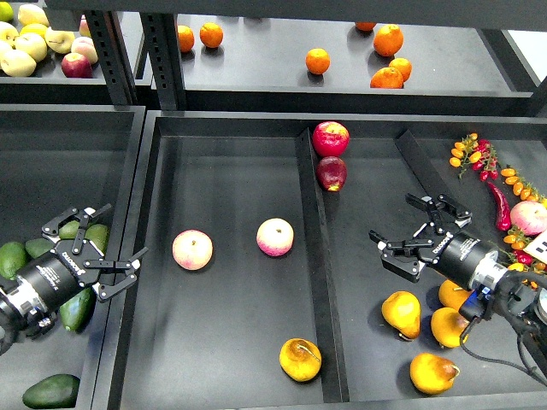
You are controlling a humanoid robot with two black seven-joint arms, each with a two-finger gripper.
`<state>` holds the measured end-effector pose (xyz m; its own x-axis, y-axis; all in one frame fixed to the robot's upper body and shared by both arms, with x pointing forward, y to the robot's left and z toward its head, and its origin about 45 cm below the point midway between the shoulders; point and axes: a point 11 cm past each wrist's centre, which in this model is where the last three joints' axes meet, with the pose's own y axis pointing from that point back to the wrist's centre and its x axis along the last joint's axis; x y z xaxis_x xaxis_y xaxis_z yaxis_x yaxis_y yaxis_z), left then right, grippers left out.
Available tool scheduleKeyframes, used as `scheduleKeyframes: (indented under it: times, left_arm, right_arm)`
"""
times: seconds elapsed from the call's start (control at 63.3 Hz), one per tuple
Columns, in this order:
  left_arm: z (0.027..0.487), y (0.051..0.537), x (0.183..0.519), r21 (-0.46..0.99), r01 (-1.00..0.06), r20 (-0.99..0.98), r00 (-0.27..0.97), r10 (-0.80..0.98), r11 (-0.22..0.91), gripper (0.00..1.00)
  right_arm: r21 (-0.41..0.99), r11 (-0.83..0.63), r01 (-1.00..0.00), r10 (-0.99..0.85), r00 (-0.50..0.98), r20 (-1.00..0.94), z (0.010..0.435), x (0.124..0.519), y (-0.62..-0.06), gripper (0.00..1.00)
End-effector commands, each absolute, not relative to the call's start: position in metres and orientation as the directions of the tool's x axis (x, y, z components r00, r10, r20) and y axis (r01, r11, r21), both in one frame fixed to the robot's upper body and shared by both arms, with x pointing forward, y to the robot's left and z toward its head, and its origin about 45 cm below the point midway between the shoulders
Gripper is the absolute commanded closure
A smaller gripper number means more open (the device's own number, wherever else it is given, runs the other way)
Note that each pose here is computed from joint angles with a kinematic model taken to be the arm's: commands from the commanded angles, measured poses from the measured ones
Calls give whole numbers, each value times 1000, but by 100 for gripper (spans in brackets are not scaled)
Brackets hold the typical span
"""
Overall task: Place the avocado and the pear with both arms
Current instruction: 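Move the right gripper over the yellow-orange pear in the middle bin, then lower the right gripper and close it on the yellow pear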
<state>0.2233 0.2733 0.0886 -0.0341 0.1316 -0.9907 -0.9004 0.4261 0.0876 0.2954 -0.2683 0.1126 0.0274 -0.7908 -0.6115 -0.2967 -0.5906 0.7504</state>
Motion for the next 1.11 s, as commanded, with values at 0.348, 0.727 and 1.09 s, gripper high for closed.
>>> scheduleKeyframes:
  times: [0.348, 0.727, 1.09]
  left_arm:
    - [91, 281, 216, 88, -910, -990, -35, 136, 404, 1]
    - [88, 278, 214, 97, -907, -990, -45, 134, 410, 1]
    - [86, 278, 212, 104, -906, -989, -53, 135, 410, 1]
  right_arm:
    - [788, -597, -151, -801, 78, -593, 68, 271, -218, 0]
    - [791, -604, -97, -797, 78, -599, 51, 256, -200, 0]
    - [794, -602, -83, -798, 55, -600, 33, 254, -183, 0]
